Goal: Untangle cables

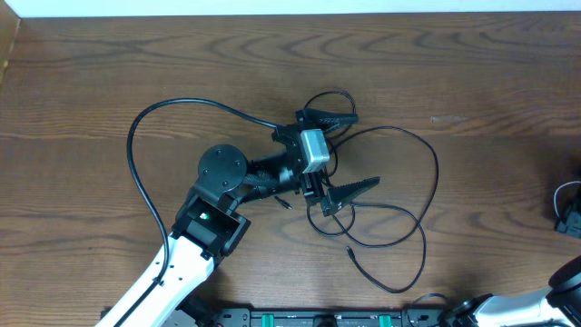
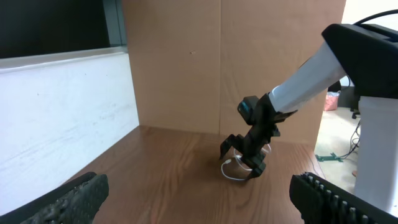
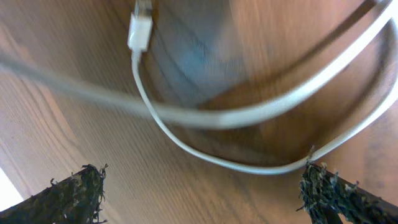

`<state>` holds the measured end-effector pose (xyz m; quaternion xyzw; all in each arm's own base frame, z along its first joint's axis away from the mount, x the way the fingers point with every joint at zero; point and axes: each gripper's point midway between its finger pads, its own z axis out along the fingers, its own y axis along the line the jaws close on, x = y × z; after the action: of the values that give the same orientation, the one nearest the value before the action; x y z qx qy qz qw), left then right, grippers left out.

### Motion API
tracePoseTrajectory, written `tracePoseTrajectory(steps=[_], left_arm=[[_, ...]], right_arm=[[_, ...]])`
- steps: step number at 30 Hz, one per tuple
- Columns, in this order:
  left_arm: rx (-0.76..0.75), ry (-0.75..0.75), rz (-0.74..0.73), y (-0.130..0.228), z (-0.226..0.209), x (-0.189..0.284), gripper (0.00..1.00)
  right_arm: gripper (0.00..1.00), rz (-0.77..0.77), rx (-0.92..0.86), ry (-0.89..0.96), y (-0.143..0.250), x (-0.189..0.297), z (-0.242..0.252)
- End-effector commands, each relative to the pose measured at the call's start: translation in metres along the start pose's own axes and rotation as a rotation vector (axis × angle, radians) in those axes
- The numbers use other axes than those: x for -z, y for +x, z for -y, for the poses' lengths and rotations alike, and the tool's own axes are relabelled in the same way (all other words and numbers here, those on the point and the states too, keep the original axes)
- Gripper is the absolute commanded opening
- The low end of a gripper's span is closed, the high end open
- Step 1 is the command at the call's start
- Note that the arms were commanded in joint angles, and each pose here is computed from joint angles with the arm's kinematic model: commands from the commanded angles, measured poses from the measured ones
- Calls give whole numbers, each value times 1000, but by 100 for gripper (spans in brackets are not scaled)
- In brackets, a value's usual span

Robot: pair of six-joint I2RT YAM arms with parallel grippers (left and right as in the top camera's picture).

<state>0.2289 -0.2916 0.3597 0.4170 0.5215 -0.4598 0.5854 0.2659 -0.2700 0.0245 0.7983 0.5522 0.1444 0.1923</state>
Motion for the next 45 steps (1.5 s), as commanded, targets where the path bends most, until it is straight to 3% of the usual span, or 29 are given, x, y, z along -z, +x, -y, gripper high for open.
tracePoseTrajectory(steps=[1, 12, 18, 25, 28, 29, 30, 37, 45], left_arm=[[-12, 5, 13, -7, 0, 0, 98], [-12, 5, 13, -7, 0, 0, 98], [-12, 5, 13, -7, 0, 0, 98], [-12, 5, 12, -7, 0, 0, 98], [-12, 4, 12, -7, 0, 0, 98], [-12, 4, 12, -7, 0, 0, 98], [-12, 4, 12, -7, 0, 0, 98], [-9, 4, 9, -6, 0, 0, 98], [-1, -1, 2, -2, -3, -2, 98]], right_arm=[[99, -144, -69, -60, 20, -4, -10], [99, -426, -62, -200, 65, 13, -34], [99, -432, 161, -235, 77, 12, -34], [99, -289, 523, -175, 74, -3, -26], [89, -239, 629, -123, 78, -10, -23], [90, -220, 659, -100, 79, -12, -22], [99, -194, 686, -72, 79, -15, -20], [99, -1, 781, 146, 63, -21, -3], [99, 249, 802, 403, 14, -5, 21]])
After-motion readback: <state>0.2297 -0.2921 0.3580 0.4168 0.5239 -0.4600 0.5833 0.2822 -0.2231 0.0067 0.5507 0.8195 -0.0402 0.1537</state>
